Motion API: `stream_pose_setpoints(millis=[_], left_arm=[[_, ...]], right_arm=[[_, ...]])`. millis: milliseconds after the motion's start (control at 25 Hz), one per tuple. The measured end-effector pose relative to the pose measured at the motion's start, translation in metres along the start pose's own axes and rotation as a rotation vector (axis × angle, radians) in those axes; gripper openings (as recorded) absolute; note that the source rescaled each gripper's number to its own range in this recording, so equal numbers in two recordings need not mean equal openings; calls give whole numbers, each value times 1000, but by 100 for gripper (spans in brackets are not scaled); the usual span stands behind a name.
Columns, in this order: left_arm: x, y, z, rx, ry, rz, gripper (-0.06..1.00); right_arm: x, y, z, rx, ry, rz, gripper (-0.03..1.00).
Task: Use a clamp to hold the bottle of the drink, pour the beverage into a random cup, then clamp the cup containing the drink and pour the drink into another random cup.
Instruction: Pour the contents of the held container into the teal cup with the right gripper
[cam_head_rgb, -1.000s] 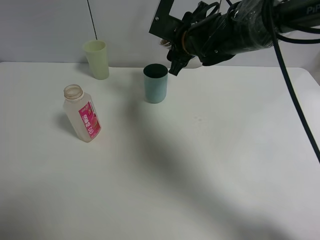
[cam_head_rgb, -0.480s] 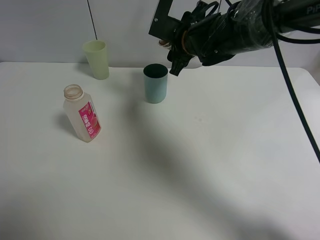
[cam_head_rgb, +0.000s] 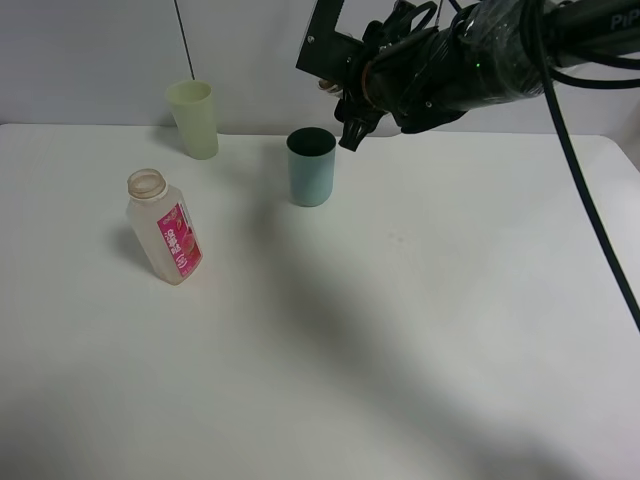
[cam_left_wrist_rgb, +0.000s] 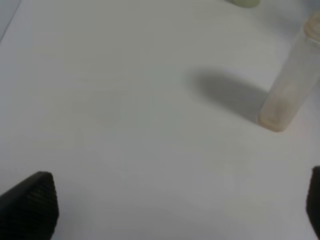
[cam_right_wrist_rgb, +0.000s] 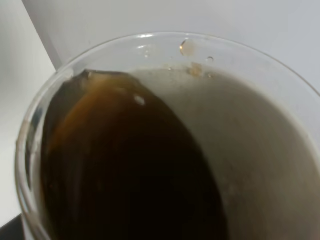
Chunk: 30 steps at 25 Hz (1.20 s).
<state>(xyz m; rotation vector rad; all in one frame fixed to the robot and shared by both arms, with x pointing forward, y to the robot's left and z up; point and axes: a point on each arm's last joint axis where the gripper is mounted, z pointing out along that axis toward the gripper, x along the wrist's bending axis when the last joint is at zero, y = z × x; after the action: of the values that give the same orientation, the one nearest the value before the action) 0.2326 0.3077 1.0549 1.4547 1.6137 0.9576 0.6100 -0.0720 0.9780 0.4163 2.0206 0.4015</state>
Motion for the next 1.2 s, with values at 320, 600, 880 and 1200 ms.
stream_pose_setpoints(millis=[320,600,880,1200], left_arm=[[0,0,0,0,0,0,100],[0,0,0,0,0,0,100],[0,0,0,0,0,0,100],[0,0,0,0,0,0,100]], right_arm=[[1,2,-2,13,-26,-6,0],[-1,1,-3,28,-47,-6,0],[8,3,5,41,-48,-26,0],[9,4,5,39,-44,-79,0]])
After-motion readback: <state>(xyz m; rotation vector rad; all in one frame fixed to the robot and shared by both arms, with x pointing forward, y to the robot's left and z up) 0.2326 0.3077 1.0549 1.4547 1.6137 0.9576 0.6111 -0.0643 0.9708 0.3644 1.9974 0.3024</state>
